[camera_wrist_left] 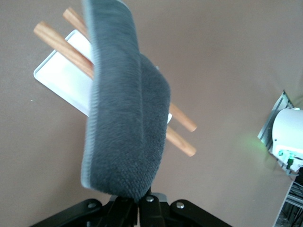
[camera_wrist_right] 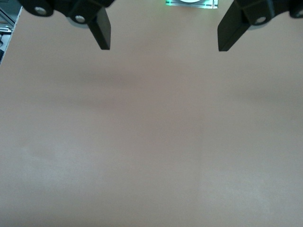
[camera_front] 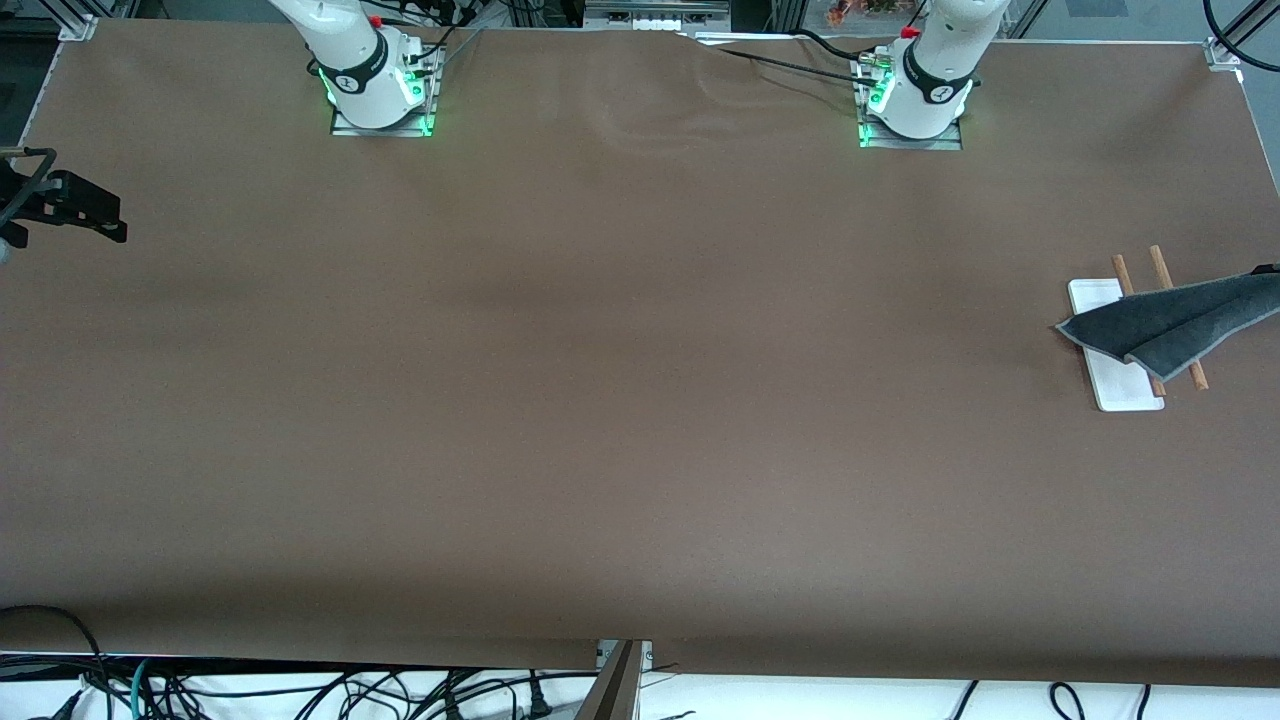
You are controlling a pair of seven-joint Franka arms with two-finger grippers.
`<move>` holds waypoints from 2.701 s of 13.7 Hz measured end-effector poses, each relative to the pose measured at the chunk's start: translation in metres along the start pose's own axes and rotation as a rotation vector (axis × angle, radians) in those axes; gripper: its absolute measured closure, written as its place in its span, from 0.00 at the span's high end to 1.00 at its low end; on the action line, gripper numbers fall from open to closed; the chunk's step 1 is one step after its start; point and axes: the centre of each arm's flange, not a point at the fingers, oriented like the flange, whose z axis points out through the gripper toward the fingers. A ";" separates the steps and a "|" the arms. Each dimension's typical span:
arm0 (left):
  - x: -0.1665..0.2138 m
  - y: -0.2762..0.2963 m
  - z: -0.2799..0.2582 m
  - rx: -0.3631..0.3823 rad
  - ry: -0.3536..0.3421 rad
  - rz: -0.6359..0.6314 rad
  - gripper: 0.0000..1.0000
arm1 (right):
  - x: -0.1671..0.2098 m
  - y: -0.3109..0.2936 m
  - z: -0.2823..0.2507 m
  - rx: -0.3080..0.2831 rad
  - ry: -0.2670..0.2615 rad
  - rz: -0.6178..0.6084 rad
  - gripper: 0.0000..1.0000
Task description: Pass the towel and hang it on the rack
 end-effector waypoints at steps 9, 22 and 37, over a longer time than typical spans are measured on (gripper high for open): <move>-0.042 -0.019 0.017 0.026 -0.001 -0.003 0.46 | 0.001 -0.005 0.000 0.012 0.003 -0.008 1.00; 0.104 0.044 -0.084 0.131 -0.016 -0.353 1.00 | 0.001 -0.004 0.000 0.013 0.003 -0.007 1.00; 0.319 0.197 -0.108 0.142 -0.052 -0.608 1.00 | 0.001 -0.003 0.000 0.013 0.003 -0.005 1.00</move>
